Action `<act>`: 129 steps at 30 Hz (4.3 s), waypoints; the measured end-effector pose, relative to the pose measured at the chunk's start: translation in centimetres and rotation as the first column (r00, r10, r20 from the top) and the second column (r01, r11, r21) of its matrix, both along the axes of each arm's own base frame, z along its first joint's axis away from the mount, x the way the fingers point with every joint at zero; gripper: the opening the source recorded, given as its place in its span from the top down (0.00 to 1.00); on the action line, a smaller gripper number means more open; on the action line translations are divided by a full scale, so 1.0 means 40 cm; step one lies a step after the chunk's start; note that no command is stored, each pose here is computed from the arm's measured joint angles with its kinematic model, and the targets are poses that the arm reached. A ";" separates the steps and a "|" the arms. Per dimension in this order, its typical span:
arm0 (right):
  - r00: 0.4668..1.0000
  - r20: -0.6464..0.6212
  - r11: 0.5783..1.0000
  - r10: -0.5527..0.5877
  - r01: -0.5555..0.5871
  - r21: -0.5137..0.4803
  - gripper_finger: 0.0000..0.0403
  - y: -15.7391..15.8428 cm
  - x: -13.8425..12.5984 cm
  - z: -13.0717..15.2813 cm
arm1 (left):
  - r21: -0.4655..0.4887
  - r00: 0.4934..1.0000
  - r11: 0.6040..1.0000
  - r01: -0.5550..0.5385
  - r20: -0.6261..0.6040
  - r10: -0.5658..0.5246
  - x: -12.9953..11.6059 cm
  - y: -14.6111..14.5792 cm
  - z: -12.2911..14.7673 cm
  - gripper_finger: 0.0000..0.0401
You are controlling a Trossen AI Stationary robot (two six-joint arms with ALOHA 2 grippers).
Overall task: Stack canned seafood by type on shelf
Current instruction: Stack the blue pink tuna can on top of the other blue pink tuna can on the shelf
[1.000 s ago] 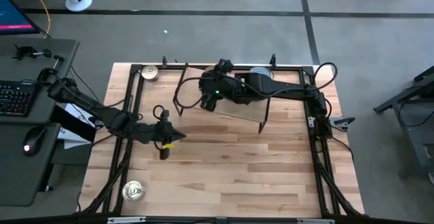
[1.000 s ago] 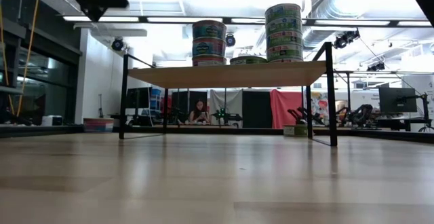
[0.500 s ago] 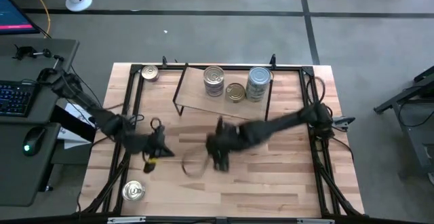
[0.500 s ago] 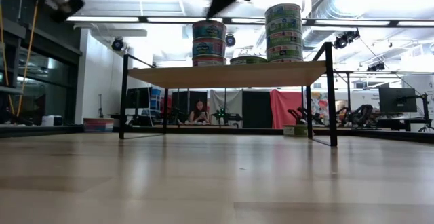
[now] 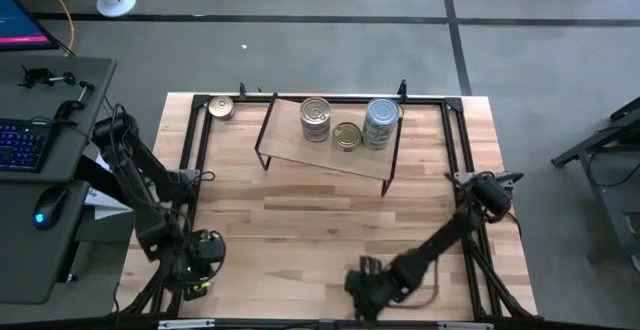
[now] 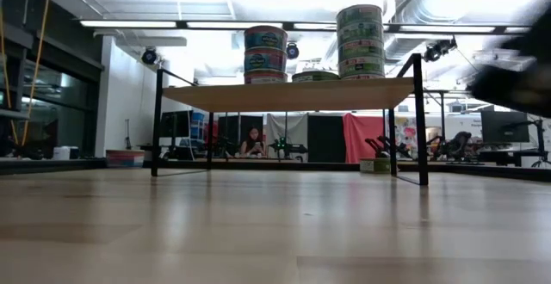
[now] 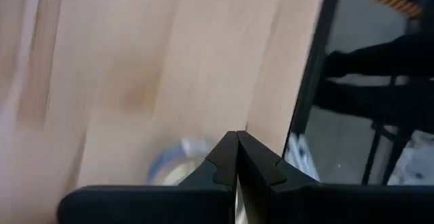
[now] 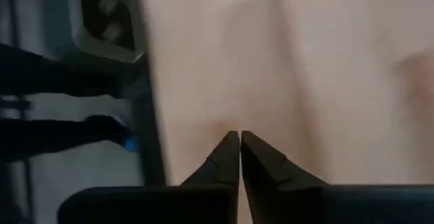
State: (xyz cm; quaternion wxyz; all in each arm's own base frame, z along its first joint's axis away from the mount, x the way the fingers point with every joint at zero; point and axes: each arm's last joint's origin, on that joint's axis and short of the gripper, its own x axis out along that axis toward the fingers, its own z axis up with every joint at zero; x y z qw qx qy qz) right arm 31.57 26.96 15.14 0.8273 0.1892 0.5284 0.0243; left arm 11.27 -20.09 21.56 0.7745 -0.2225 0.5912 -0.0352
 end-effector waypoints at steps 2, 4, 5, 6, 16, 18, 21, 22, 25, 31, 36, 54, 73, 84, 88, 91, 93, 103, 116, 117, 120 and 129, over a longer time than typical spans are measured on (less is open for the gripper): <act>0.999 0.034 0.999 -0.022 0.021 0.036 0.99 0.029 -0.029 -0.017 | -0.022 0.996 0.999 -0.032 -0.086 0.030 -0.015 -0.014 -0.008 1.00; 0.995 0.081 0.997 -0.062 0.058 0.045 0.98 0.052 -0.054 -0.028 | -0.050 0.983 0.998 -0.049 -0.182 0.039 -0.027 -0.028 -0.019 1.00; 0.992 0.105 0.997 -0.075 0.071 0.043 0.98 0.062 -0.065 -0.031 | -0.052 0.973 0.997 -0.063 -0.224 0.050 -0.032 -0.033 -0.025 1.00; 0.988 0.125 0.996 -0.087 0.083 0.038 0.99 0.070 -0.075 -0.034 | -0.047 0.966 0.996 -0.079 -0.250 0.065 -0.036 -0.036 -0.030 1.00; 0.975 0.221 0.998 -0.020 0.032 -0.050 1.00 0.101 -0.093 -0.016 | 0.087 0.911 0.989 -0.117 -0.387 0.142 -0.032 -0.050 -0.098 1.00; 0.976 0.217 0.997 0.005 0.012 -0.079 1.00 0.100 -0.093 -0.012 | 0.089 0.905 0.988 -0.125 -0.398 0.151 -0.024 -0.054 -0.106 1.00; 0.977 0.211 0.994 0.028 -0.005 -0.109 1.00 0.096 -0.095 0.001 | 0.097 0.898 0.984 -0.148 -0.403 0.175 -0.006 -0.055 -0.118 1.00; 0.976 0.215 0.993 0.028 -0.002 -0.121 1.00 0.091 -0.096 0.011 | 0.099 0.898 0.983 -0.157 -0.399 0.184 0.003 -0.053 -0.122 1.00; 0.970 0.244 0.982 0.016 0.031 -0.185 1.00 0.064 -0.103 0.057 | 0.091 0.937 0.976 -0.199 -0.273 0.217 0.048 -0.046 -0.127 1.00; 0.961 0.257 0.951 -0.098 0.166 -0.260 1.00 -0.032 -0.084 0.132 | 0.100 0.969 0.964 -0.247 0.037 0.244 0.183 -0.003 -0.141 1.00; 0.954 0.269 0.943 -0.131 0.204 -0.264 1.00 -0.087 -0.035 0.141 | 0.076 0.945 0.960 -0.268 0.214 0.247 0.318 0.046 -0.178 1.00; 0.876 0.132 0.846 0.464 -0.394 -0.359 1.00 -0.147 0.104 -0.002 | 0.407 0.928 0.912 0.053 0.318 -0.196 0.447 0.071 -0.095 1.00; 0.899 0.110 0.852 0.423 -0.353 -0.387 1.00 -0.273 0.176 -0.035 | 0.478 0.931 0.878 0.029 0.308 -0.198 0.447 0.021 -0.166 1.00; 0.860 0.186 0.828 0.474 -0.365 -0.425 1.00 -0.241 0.166 0.014 | 0.510 0.929 0.858 0.053 0.290 -0.230 0.445 0.024 -0.168 1.00; 0.839 0.257 0.837 0.480 -0.350 -0.420 1.00 -0.221 0.170 0.029 | 0.517 0.927 0.854 0.061 0.287 -0.240 0.443 0.024 -0.166 1.00; 0.816 0.321 0.845 0.480 -0.332 -0.418 1.00 -0.207 0.176 0.041 | 0.522 0.928 0.851 0.060 0.285 -0.240 0.443 0.025 -0.168 1.00; 0.809 0.364 0.854 0.462 -0.296 -0.427 1.00 -0.206 0.183 0.051 | 0.520 0.931 0.851 0.069 0.272 -0.242 0.441 0.026 -0.174 1.00; 0.806 0.414 0.861 0.423 -0.214 -0.462 1.00 -0.220 0.199 0.063 | 0.542 0.938 0.837 0.077 0.246 -0.245 0.436 0.032 -0.176 1.00; 0.761 0.484 0.859 0.432 -0.184 -0.477 1.00 -0.237 0.194 0.138 | 0.642 0.977 0.765 -0.044 0.187 -0.101 0.319 0.082 -0.067 1.00; 0.754 0.490 0.861 0.437 -0.194 -0.470 1.00 -0.237 0.197 0.146 | 0.630 0.974 0.772 -0.086 0.215 -0.067 0.301 0.082 -0.062 1.00; 0.725 0.505 0.854 0.469 -0.228 -0.467 1.00 -0.237 0.214 0.187 | 0.550 0.944 0.798 -0.247 0.321 0.071 0.245 0.073 -0.055 1.00; 0.692 0.419 0.772 0.587 -0.322 -0.548 0.77 -0.291 0.267 0.326 | 0.326 0.868 0.842 -0.430 0.406 0.286 0.146 0.015 -0.082 1.00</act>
